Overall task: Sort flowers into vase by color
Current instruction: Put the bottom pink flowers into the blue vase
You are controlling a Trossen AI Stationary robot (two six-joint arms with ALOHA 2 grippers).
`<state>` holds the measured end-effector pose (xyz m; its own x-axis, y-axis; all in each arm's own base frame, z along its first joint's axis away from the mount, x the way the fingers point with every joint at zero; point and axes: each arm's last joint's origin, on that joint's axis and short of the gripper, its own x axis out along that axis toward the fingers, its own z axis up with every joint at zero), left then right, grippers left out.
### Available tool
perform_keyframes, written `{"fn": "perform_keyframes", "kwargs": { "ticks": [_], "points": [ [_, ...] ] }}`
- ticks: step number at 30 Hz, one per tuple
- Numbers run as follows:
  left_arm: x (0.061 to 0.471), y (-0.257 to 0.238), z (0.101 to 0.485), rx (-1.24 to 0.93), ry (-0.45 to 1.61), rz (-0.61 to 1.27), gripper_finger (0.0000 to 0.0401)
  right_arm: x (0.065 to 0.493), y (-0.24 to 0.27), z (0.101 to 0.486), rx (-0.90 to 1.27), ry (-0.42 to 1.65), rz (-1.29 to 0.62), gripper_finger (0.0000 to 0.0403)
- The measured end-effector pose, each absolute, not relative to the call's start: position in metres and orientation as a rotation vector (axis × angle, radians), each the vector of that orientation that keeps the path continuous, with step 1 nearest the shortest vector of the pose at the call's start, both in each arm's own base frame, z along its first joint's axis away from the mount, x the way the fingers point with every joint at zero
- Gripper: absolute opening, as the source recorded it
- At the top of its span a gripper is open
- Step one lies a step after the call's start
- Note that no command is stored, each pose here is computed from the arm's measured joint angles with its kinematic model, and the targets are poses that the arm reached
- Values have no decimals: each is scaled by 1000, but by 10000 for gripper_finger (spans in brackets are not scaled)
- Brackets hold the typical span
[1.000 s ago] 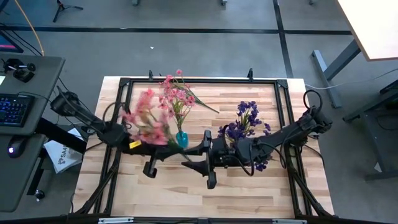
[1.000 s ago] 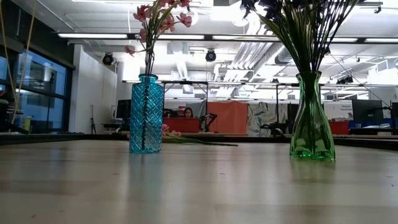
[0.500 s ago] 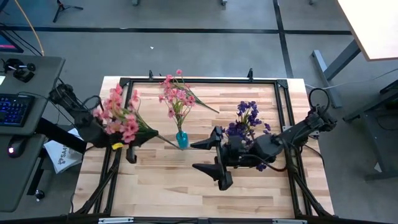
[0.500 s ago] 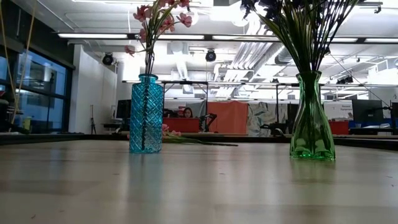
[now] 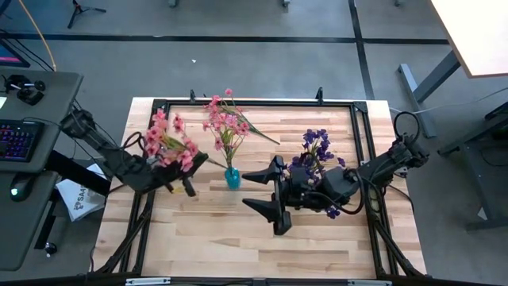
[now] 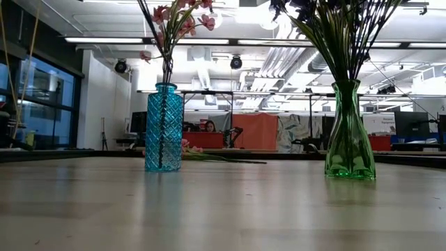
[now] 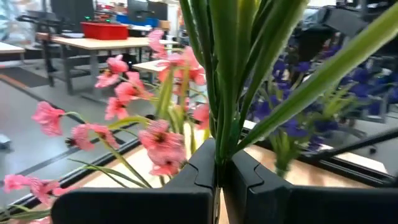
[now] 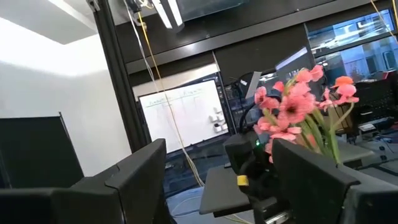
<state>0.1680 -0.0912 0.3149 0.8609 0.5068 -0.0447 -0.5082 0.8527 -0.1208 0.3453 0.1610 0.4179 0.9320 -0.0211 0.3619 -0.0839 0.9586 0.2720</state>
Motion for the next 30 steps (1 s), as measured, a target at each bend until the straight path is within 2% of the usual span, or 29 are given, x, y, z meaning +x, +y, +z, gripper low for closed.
{"fn": "perform_keyframes", "kwargs": {
  "ticks": [19,24,30],
  "points": [
    [178,-76,305,-135,102,475,0,346,161,416,280,-354,28,287],
    [180,-76,304,-147,118,409,0,346,161,415,279,-352,28,287],
    [183,-65,313,-176,190,375,0,346,161,415,278,-350,29,287]
  ]
}}
